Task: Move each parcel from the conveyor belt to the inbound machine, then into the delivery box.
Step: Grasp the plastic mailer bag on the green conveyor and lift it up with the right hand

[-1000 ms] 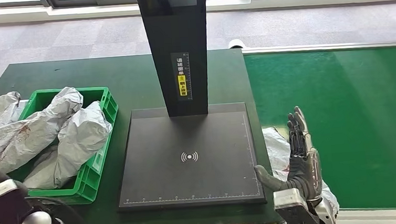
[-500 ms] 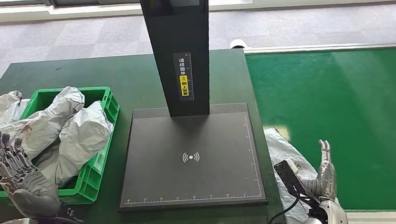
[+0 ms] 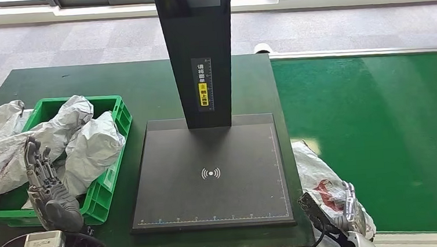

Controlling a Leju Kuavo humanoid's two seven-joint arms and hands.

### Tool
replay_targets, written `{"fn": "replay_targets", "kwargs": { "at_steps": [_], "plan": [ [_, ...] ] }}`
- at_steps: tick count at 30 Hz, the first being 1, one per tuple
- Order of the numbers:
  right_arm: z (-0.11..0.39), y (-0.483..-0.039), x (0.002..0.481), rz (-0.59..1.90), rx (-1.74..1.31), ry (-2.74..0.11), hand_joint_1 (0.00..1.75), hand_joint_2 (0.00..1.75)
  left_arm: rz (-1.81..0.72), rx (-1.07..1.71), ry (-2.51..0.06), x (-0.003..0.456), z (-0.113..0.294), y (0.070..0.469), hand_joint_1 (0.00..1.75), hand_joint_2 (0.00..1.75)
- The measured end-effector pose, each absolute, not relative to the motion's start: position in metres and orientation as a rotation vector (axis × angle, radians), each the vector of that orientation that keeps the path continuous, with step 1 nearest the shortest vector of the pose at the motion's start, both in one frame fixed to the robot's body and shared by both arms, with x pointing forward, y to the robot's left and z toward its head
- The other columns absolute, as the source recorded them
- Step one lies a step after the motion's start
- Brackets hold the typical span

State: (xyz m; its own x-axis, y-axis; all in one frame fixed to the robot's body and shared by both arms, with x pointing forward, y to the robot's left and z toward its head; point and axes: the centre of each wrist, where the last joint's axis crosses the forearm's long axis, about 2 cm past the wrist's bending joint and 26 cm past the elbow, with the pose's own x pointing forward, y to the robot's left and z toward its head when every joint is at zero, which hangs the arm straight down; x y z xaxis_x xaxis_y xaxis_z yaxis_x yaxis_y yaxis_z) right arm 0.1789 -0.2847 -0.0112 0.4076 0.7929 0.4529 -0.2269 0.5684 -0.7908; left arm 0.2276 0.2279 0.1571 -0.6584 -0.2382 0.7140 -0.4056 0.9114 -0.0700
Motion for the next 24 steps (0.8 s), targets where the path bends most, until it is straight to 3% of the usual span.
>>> {"fn": "replay_targets", "kwargs": {
  "at_steps": [10, 14, 24],
  "plan": [
    [-0.035, -0.269, 0.18, 0.765, -0.552, -0.829, 0.0, 1.75, 0.242, 0.455, -2.289, 0.23, 0.149, 0.225, 0.0, 0.0],
    [-0.039, -0.265, 0.18, 0.776, -0.511, -0.816, 1.75, 1.75, 0.228, 0.438, -2.287, 0.232, 0.147, 0.223, 0.0, 0.0],
    [-0.032, -0.269, 0.18, 0.793, -0.553, -0.912, 1.75, 1.75, 0.196, 0.418, -2.288, 0.234, 0.147, 0.22, 0.0, 0.0]
  ]
}}
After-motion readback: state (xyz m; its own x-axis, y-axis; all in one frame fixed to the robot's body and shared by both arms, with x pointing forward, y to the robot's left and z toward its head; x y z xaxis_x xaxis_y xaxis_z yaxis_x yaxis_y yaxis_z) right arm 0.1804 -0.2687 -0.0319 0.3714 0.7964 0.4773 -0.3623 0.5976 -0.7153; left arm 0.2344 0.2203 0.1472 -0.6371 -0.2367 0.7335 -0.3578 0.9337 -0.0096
